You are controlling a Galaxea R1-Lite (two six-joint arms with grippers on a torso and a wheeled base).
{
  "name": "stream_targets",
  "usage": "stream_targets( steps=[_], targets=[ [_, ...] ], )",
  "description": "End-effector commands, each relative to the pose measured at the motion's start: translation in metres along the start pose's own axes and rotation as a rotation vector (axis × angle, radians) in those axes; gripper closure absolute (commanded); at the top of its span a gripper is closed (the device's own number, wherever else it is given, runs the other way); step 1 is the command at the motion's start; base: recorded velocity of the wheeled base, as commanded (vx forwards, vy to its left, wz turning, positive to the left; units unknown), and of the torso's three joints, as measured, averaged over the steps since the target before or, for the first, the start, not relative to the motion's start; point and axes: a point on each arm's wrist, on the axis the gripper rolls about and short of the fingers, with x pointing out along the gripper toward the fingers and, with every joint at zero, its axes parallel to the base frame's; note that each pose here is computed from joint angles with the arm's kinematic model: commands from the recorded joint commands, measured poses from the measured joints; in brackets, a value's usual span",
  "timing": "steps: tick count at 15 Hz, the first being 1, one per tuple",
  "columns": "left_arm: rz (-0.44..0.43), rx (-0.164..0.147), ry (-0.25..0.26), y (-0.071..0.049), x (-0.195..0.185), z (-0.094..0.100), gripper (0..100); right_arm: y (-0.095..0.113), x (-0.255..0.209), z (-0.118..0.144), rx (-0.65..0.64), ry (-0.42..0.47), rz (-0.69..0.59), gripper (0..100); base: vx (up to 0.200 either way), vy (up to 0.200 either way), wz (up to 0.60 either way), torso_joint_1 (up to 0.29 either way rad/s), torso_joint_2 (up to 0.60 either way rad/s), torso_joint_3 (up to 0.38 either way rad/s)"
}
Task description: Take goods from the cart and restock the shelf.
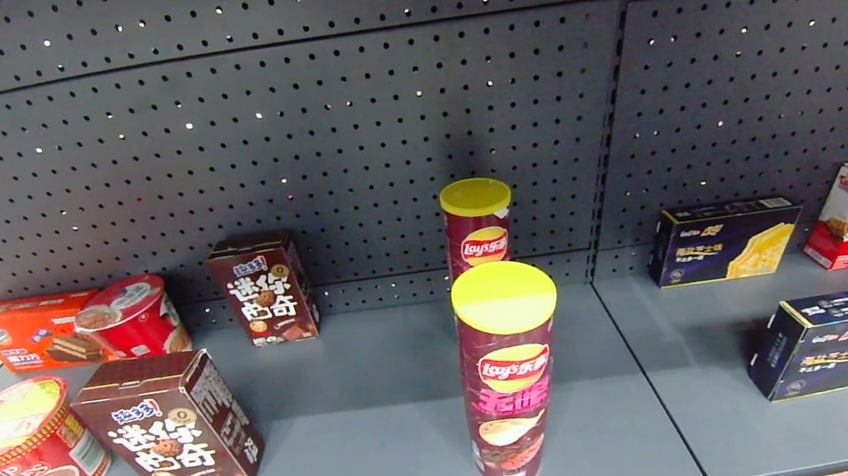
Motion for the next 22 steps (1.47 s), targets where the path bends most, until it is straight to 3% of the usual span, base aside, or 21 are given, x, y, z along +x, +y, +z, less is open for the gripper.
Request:
stream_targets(
  steps=[1, 22],
  targets=[
    [0.001, -0.001, 0.002, 0.0000, 0.0001, 0.0000, 0, 0.0000, 0.0001, -0.0001, 0.000, 0.002, 0.001, 0, 0.000, 0.000, 0.00, 0.000, 0.00, 0.000],
    [-0.002, 0.004, 0.001, 0.0000, 0.0001, 0.0000, 0, 0.0000, 0.0001, -0.0001, 0.000, 0.002, 0.001, 0, 0.000, 0.000, 0.00, 0.000, 0.00, 0.000]
  ],
)
